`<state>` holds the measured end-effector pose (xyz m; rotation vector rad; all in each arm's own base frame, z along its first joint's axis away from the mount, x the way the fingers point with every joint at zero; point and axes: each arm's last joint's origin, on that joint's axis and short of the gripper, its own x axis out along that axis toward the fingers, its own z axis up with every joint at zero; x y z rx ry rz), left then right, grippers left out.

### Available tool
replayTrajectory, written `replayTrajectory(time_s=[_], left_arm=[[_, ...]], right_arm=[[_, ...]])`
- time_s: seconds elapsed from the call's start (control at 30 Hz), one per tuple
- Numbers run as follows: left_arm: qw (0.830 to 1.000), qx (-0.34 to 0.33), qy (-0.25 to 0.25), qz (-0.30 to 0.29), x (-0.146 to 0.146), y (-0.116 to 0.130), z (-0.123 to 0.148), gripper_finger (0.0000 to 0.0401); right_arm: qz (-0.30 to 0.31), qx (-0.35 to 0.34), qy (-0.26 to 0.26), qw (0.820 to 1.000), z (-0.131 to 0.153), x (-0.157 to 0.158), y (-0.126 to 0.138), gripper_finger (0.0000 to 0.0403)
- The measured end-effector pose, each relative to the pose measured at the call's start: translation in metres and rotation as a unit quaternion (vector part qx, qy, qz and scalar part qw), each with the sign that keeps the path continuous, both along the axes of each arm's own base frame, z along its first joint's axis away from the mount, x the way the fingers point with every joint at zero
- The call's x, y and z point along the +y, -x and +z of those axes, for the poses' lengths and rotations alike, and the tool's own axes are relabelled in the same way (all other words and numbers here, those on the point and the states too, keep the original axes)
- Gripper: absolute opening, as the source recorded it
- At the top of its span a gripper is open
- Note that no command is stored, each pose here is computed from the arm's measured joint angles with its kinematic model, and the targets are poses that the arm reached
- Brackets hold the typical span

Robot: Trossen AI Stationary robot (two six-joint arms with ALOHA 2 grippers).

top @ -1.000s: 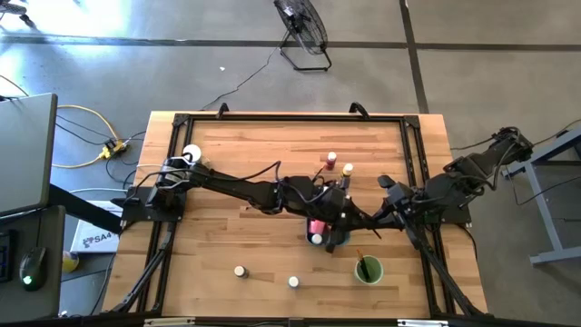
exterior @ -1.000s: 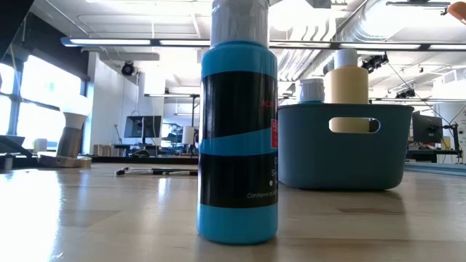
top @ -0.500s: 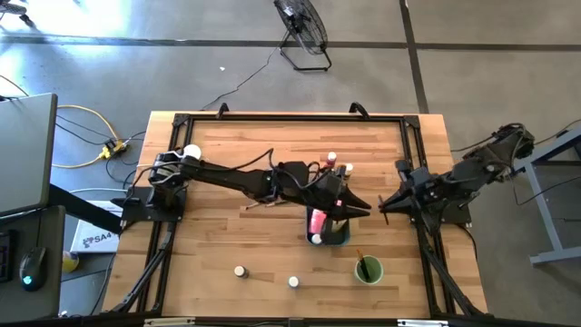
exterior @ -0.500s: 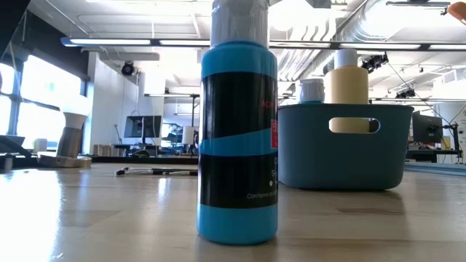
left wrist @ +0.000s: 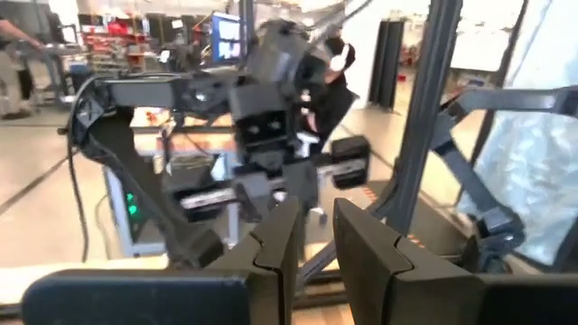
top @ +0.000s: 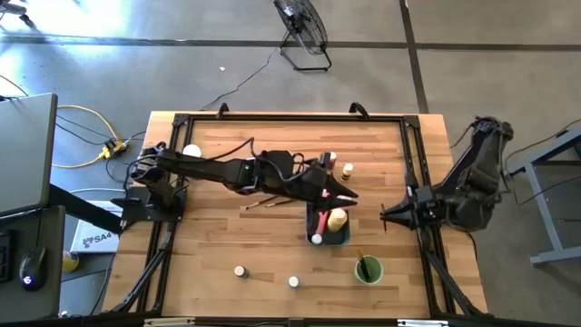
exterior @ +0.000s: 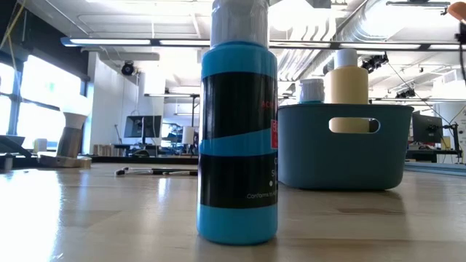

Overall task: Pick & Place Paint Supplies
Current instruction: Put the black and silver paint brush into the green cup

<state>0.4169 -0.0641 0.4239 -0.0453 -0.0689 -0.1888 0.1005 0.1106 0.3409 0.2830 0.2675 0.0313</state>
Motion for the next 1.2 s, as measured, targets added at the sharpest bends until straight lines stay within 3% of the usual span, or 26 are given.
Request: replayTrajectory(time_s=[0.37, 1.2], left_arm=[[1.0, 0.0, -0.008, 0.024, 0.003, 0.012, 0.011, 0.007], [1.0, 0.01, -0.009, 0.024, 0.003, 0.012, 0.009, 0.007]], right_arm=[[-0.051, -0.059, -0.064, 0.995, -0.046, 0.039, 0.017, 0.0008], [-0.133, -0.063, -0.1, 0.984, -0.125, 0.097, 0.004, 0.0008]])
